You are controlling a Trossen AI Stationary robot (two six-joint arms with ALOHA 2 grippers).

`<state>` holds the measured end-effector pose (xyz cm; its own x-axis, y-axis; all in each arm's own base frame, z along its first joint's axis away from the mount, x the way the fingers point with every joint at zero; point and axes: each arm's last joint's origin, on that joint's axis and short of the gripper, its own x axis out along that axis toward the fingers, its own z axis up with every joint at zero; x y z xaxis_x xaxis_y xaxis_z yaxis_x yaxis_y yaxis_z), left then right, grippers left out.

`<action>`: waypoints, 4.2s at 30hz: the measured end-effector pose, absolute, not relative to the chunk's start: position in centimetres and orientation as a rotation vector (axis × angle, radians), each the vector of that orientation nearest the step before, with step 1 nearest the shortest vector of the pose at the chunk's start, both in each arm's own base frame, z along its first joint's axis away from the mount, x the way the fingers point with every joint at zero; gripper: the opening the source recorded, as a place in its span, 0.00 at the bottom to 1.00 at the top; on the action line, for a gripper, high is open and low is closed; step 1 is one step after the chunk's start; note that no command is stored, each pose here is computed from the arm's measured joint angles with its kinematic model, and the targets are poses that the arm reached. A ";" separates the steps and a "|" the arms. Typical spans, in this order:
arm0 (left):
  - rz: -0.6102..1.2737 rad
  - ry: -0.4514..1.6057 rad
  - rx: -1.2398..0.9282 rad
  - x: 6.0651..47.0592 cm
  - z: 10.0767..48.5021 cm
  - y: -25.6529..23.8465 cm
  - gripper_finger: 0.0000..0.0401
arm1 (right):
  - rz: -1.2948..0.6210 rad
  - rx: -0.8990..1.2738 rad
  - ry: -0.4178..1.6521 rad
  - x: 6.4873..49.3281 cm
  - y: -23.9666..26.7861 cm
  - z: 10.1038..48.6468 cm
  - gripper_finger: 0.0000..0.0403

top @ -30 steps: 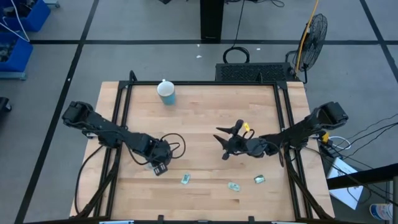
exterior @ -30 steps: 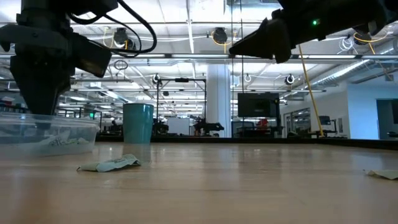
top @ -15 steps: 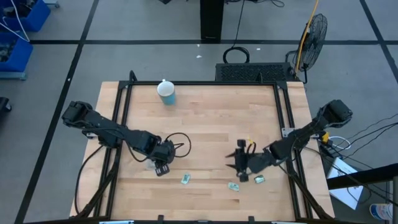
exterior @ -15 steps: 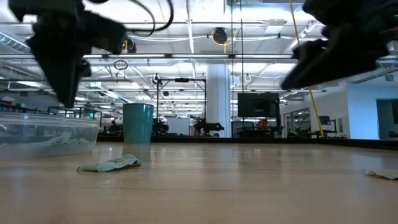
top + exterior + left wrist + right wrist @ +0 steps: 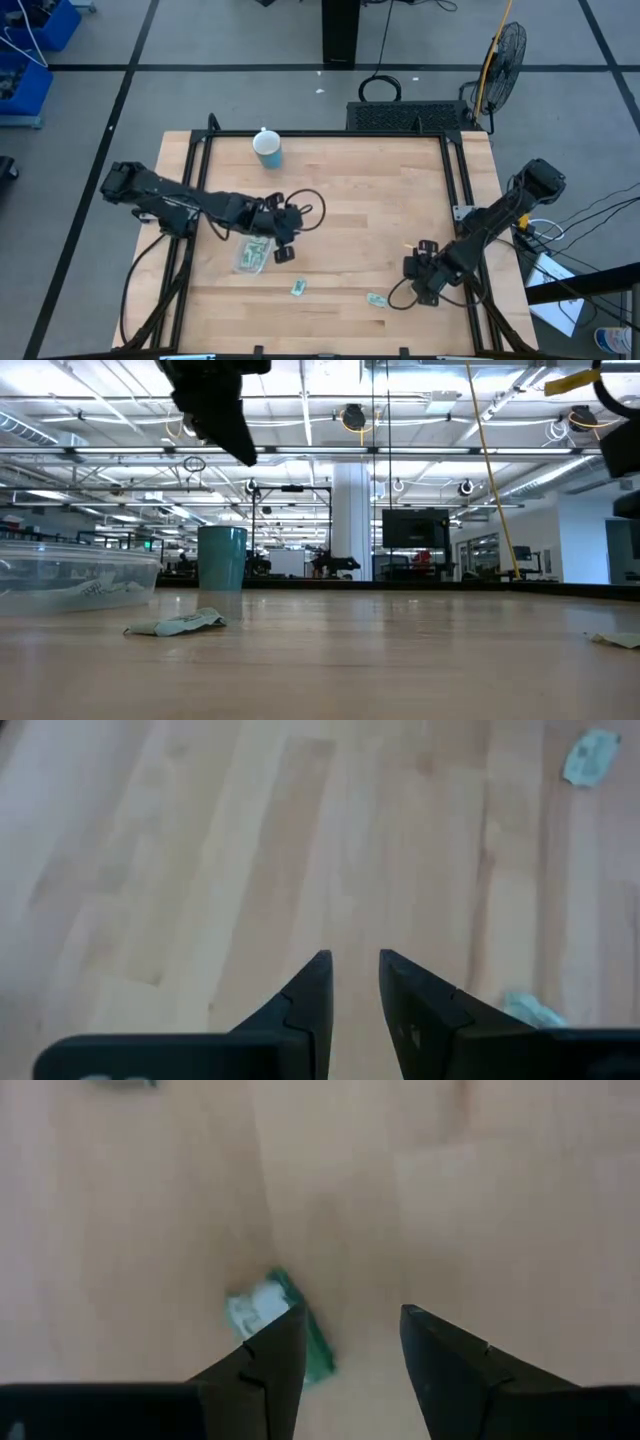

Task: Pick and place Stevia / Truvia into bins
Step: Put the stevia packet into the transparent container

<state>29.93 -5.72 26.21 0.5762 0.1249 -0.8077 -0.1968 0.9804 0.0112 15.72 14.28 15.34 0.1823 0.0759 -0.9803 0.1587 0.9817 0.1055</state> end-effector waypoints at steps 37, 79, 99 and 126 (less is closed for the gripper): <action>0.357 0.798 -0.073 31.5 27.0 -0.3 0.22 | -0.243 -0.295 0.784 19.8 10.7 15.9 0.01; 0.139 0.670 0.117 35.4 25.1 -0.7 0.18 | -0.244 -0.306 0.136 30.1 2.5 18.0 0.08; 0.244 1.250 -0.206 25.9 25.9 -5.8 0.04 | -0.285 -0.420 0.238 29.1 6.0 17.4 0.32; 0.162 1.078 -0.308 25.5 23.2 -10.9 0.30 | 0.257 -0.188 0.669 24.9 12.6 14.9 0.39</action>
